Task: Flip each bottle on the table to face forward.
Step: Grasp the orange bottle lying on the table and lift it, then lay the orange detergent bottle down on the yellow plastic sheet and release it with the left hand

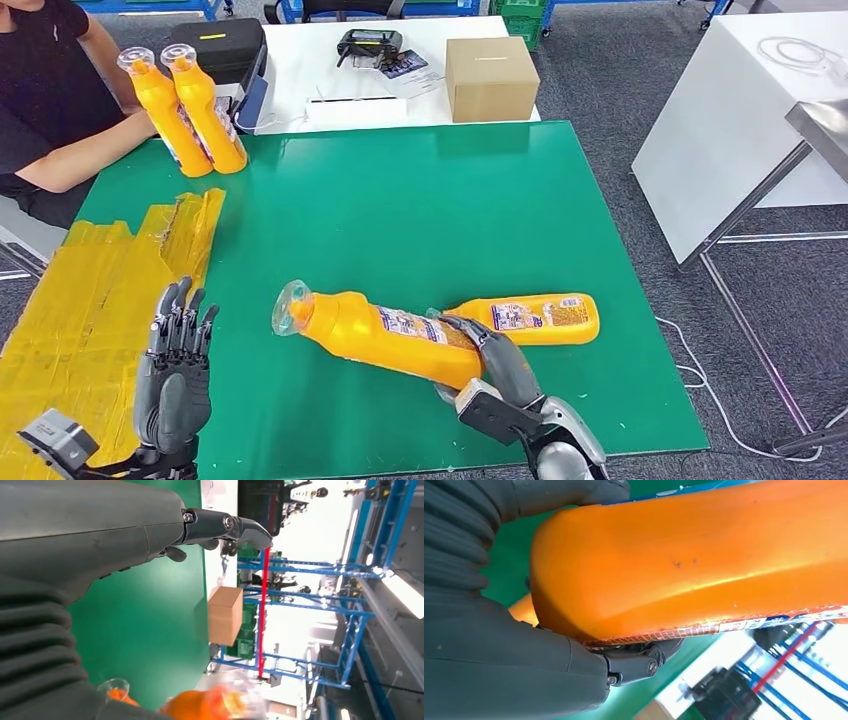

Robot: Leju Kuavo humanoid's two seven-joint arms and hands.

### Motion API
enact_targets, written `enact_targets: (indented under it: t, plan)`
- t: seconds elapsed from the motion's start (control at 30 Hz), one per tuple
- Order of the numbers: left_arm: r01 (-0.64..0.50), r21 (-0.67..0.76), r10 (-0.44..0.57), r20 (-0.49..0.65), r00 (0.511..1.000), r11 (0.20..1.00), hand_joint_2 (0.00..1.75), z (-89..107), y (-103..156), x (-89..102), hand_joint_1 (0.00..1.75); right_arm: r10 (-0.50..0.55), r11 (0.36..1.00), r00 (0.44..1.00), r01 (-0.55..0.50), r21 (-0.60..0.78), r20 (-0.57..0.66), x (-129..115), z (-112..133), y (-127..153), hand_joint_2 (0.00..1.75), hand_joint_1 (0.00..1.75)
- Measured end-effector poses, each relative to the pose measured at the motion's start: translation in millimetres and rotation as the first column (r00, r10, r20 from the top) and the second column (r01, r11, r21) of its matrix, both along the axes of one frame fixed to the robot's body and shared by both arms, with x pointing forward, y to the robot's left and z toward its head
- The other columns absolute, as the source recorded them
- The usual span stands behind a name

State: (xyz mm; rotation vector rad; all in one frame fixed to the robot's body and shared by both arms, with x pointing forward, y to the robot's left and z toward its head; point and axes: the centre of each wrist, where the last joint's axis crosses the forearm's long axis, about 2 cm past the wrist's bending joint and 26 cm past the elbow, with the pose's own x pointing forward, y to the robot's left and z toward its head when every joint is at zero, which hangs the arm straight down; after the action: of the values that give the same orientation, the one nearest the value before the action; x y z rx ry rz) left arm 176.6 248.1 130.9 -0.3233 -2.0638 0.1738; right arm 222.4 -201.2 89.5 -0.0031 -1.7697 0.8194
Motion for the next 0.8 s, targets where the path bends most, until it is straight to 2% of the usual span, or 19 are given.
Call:
enact_targets:
  t: [0.23, 0.47, 0.8]
  plan:
    - [0.040, -0.026, -0.041, -0.018, 0.999, 0.999, 1.75, 1.3, -17, -3.1, 0.00, 0.003, 0.996, 0.997, -0.010, 0.093, 0.074, 13, 25, 32, 1.75, 1.75]
    - [0.089, -0.062, -0.089, -0.003, 0.996, 0.994, 1.75, 3.5, -31, -5.1, 0.00, 0.048, 0.988, 0.991, -0.066, 0.140, 0.126, 27, 47, 62, 1.75, 1.75]
    - [0.112, -0.100, -0.111, 0.019, 0.994, 0.989, 1.75, 5.3, -37, -7.0, 0.00, 0.165, 0.977, 0.978, -0.180, 0.113, 0.125, 23, 53, 106, 1.75, 1.75]
